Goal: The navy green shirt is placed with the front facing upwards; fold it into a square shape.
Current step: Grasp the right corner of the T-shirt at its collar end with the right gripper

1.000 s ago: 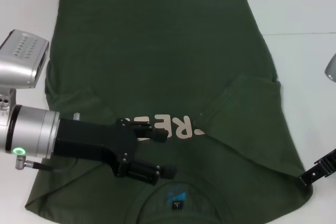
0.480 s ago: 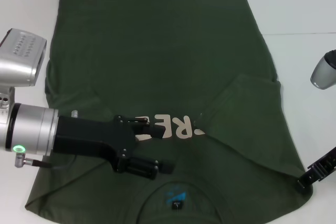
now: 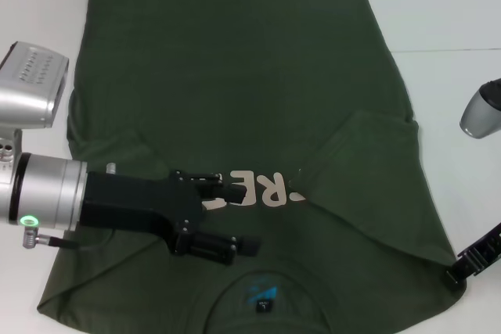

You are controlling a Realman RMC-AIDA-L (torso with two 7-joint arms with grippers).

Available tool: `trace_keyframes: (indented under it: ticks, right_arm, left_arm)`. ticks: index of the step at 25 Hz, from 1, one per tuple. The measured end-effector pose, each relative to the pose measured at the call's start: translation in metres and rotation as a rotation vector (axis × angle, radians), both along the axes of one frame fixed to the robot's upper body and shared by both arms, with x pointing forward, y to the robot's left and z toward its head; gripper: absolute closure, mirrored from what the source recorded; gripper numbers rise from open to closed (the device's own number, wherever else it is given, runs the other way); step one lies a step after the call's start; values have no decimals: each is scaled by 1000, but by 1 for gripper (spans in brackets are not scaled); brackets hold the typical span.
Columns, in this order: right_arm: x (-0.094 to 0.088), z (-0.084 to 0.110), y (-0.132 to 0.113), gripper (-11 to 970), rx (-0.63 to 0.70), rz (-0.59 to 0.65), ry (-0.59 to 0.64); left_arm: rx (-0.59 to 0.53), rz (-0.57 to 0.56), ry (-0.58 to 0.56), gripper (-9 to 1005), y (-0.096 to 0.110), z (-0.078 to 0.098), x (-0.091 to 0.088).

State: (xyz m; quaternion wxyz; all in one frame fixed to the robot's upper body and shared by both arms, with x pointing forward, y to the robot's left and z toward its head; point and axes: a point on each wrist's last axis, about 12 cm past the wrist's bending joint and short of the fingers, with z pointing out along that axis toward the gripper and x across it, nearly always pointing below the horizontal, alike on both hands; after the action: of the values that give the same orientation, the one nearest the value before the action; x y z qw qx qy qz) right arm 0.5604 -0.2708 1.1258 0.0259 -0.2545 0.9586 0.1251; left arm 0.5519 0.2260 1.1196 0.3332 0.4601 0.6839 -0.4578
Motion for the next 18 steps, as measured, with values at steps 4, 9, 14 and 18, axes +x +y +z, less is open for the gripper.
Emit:
trace_keyframes:
  ticks: [4, 9, 14, 18]
  right_arm:
    - [-1, -1, -1, 553, -1, -7, -5]
    - [0, -1, -2, 697, -3, -10, -11]
    - [0, -1, -2, 837, -2, -12, -12]
    - [1, 0, -3, 891, 0, -16, -19]
  left_arm:
    - [-7, 12, -5, 93, 2, 1, 1]
    - [-9, 39, -5, 96, 5, -1, 1]
    - [-8, 74, 19, 99, 10, -3, 0]
    - [27, 201, 144, 102, 27, 0, 1]
